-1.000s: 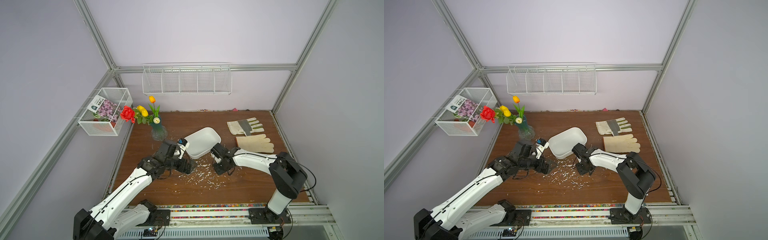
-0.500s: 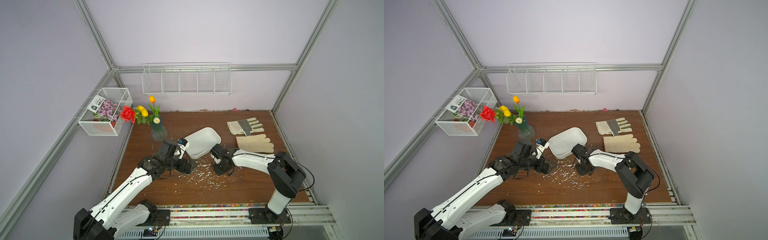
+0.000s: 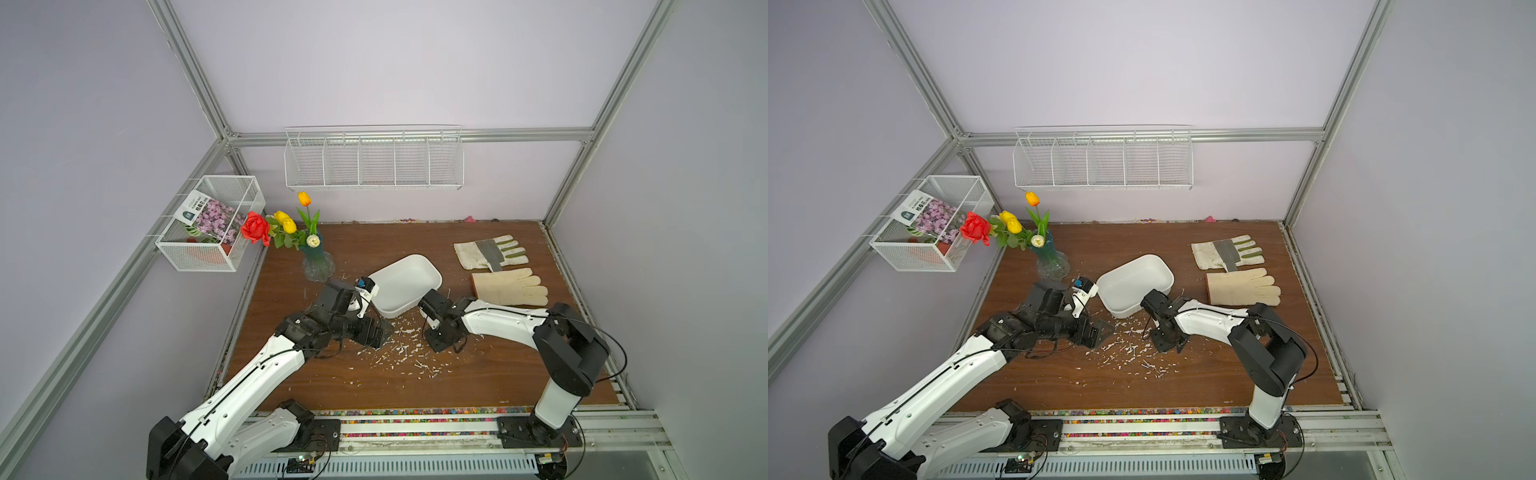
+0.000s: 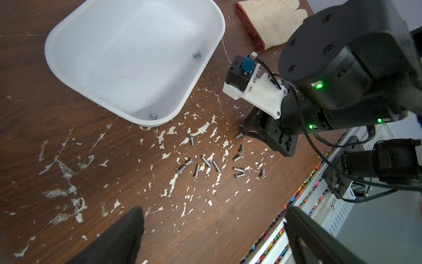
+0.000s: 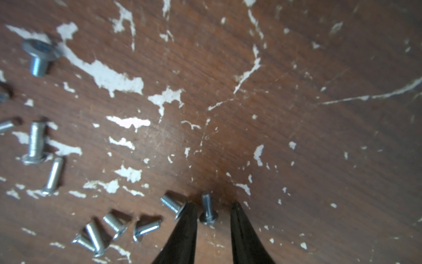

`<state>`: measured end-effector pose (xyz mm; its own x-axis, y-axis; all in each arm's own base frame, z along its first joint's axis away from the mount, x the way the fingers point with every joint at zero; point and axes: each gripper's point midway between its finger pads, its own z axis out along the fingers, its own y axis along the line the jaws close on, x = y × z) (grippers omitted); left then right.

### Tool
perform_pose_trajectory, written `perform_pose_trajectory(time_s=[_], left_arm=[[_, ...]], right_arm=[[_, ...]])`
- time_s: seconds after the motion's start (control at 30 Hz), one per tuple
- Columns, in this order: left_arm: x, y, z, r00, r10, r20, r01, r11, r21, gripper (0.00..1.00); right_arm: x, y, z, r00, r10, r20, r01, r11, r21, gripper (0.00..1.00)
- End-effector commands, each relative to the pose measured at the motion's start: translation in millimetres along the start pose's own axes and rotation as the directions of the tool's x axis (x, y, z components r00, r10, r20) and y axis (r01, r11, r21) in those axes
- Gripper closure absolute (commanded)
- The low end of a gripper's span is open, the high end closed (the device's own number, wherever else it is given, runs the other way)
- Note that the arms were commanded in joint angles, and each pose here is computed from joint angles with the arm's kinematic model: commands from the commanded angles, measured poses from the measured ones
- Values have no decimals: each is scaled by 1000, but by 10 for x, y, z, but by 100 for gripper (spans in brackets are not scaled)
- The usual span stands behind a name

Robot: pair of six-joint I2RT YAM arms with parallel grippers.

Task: Put the screws on the desktop into the storage box
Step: Pick up the screw from the center of the board.

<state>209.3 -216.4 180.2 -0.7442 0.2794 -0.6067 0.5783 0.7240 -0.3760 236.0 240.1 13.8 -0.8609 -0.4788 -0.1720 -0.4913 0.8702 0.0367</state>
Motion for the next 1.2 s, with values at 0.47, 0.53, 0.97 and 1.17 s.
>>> perform_pose_trajectory(time_s=[0.47, 0.53, 0.97, 1.17], left_arm=[[18, -27, 34, 1000, 11, -5, -11, 1000, 25, 1], [17, -27, 33, 1000, 12, -5, -12, 1000, 25, 1], [27, -22, 42, 1000, 10, -10, -10, 1000, 24, 1], [25, -21, 45, 1000, 10, -11, -9, 1000, 24, 1]], right_arm=[[16, -5, 73, 999, -32, -33, 34, 998, 45, 72], [7, -2, 62, 999, -36, -33, 38, 998, 48, 72], [-3, -3, 47, 997, -60, -37, 62, 996, 65, 73], [12, -1, 63, 997, -62, -43, 65, 996, 66, 76]])
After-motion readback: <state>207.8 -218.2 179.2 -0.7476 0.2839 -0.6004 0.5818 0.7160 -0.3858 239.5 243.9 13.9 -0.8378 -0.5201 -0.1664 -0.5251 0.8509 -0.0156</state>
